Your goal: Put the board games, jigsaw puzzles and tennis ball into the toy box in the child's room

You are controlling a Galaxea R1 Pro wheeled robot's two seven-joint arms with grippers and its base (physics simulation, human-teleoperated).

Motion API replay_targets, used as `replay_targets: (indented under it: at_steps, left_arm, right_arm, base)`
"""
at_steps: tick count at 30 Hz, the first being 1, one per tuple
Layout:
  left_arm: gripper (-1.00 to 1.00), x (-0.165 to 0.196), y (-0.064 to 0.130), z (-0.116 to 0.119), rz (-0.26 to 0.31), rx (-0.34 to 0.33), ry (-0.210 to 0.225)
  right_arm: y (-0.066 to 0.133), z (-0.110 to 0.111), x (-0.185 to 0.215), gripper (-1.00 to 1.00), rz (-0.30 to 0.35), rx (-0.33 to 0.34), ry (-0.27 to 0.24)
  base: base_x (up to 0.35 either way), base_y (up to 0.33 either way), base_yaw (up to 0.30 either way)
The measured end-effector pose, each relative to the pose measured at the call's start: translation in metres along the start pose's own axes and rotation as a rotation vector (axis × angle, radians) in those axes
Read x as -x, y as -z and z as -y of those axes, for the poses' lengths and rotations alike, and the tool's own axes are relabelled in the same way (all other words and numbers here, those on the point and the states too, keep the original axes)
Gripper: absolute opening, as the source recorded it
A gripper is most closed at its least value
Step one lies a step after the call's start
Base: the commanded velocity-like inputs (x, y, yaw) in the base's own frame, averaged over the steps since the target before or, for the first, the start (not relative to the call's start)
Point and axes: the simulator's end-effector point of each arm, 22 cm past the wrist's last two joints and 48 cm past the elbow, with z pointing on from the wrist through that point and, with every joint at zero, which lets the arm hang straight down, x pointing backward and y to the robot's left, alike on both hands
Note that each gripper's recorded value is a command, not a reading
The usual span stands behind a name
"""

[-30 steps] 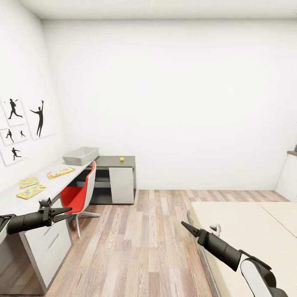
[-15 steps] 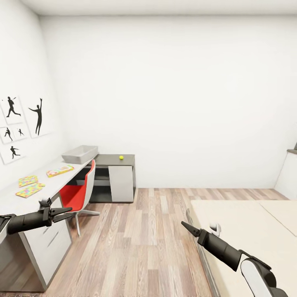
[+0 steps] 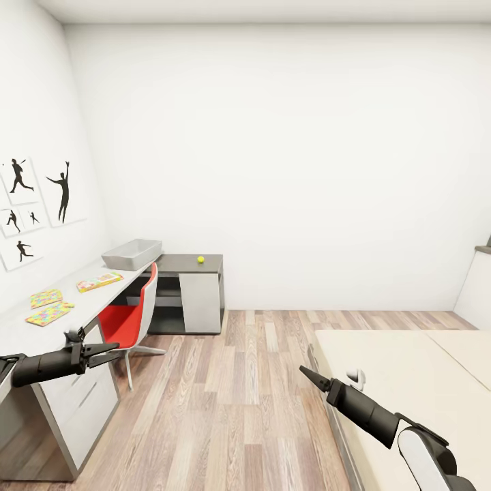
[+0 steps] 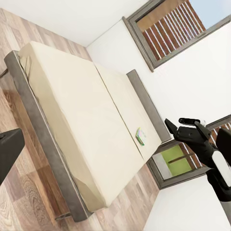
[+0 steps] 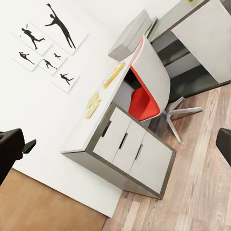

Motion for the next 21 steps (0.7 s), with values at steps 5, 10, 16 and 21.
replay_targets:
  at_steps: [5, 10, 16, 21]
  left_arm:
    - [1.00, -0.0001, 0.0000, -0.0001, 0.000, 0.000, 0.000]
    - [1.00, -0.0001, 0.0000, -0.0001, 0.000, 0.000, 0.000]
    - [1.00, 0.0001, 0.0001, 0.0000, 0.001, 0.000, 0.001]
    - [1.00, 0.0001, 0.0002, -0.0001, 0.001, 0.000, -0.002]
  right_arm:
    - [0.0000, 0.0002, -0.0001, 1.00, 0.000, 0.000, 0.000]
    - [0.0000, 0.0001, 0.0000, 1.00, 0.000, 0.000, 0.000]
    - [0.0000, 0.0003, -0.0002, 1.00, 0.000, -0.001, -0.001]
    - [0.0000, 0.0004, -0.0003, 1.00, -0.001, -0.001, -0.001]
  base:
    - [0.000, 0.000, 0.000]
    - [0.000, 0.000, 0.000]
    - [0.000, 0.000, 0.000]
    - [0.000, 0.000, 0.000]
